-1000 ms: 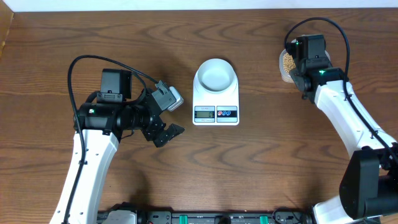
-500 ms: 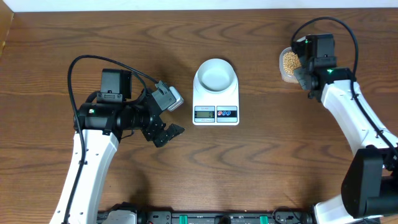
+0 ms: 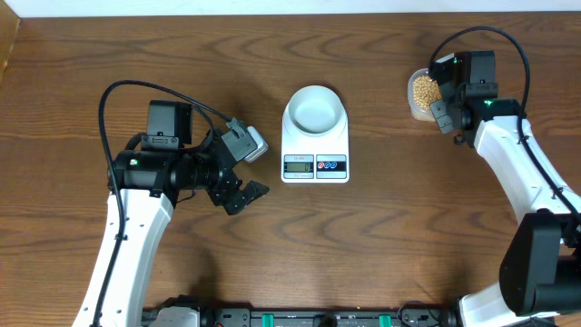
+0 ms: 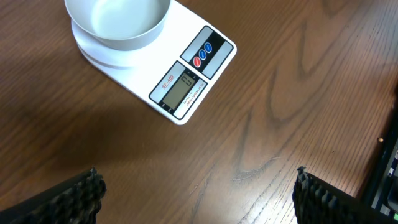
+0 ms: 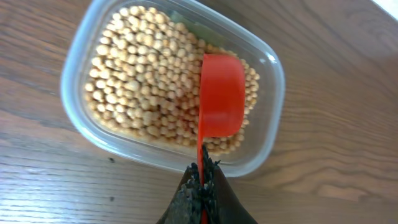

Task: Scoop item into bowl and weigh 50g on scale
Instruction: 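Push the red scoop through the soybeans with the right gripper, then drag the scoop along the tub and lift it filled with soybeans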

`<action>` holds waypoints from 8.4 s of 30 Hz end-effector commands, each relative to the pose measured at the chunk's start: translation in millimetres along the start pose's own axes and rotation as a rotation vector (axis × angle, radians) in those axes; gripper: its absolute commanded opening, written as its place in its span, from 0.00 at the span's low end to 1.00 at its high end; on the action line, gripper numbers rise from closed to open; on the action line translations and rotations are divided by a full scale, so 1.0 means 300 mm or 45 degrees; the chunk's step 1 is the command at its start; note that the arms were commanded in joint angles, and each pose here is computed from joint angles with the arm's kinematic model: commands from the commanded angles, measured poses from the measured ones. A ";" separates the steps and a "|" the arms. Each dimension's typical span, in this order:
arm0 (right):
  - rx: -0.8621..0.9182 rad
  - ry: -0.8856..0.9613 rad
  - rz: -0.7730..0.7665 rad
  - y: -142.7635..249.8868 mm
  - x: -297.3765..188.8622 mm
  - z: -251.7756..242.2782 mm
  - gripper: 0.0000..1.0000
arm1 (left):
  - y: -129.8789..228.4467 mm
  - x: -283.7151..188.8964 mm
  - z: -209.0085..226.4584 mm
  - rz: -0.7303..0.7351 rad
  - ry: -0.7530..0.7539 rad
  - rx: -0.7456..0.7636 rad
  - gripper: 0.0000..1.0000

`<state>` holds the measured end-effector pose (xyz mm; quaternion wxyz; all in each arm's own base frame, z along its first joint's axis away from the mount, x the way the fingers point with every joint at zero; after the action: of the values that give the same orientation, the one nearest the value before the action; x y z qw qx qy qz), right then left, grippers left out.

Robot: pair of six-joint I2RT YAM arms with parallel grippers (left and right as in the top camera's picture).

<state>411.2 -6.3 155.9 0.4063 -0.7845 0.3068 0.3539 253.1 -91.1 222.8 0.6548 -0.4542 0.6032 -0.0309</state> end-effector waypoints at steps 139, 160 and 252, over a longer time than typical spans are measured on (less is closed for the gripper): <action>1.189 -0.678 0.097 0.143 0.142 -0.050 0.01 | -0.023 -0.026 -0.001 -0.028 -0.018 0.038 0.99; 1.279 -0.735 0.042 0.143 0.140 -0.091 0.01 | -0.023 -0.026 -0.001 -0.028 -0.018 0.038 0.99; 1.473 -1.244 -0.111 0.168 0.135 -0.140 0.01 | -0.023 -0.026 -0.001 -0.028 -0.018 0.038 0.99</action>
<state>408.5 -67.9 117.7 0.8484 -0.2305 0.2177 0.4238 253.1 -91.1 222.8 0.6548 -0.4542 0.6032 -0.0309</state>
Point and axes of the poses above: each gripper's point midway between its finger pads, its own x axis out along the fingers, its own z axis along the line the jaws close on, y = z × x, the point moved 5 cm from there along -x, back along the fingers, and after that the axes turned 4 degrees about -x, right-handed, at the moved point
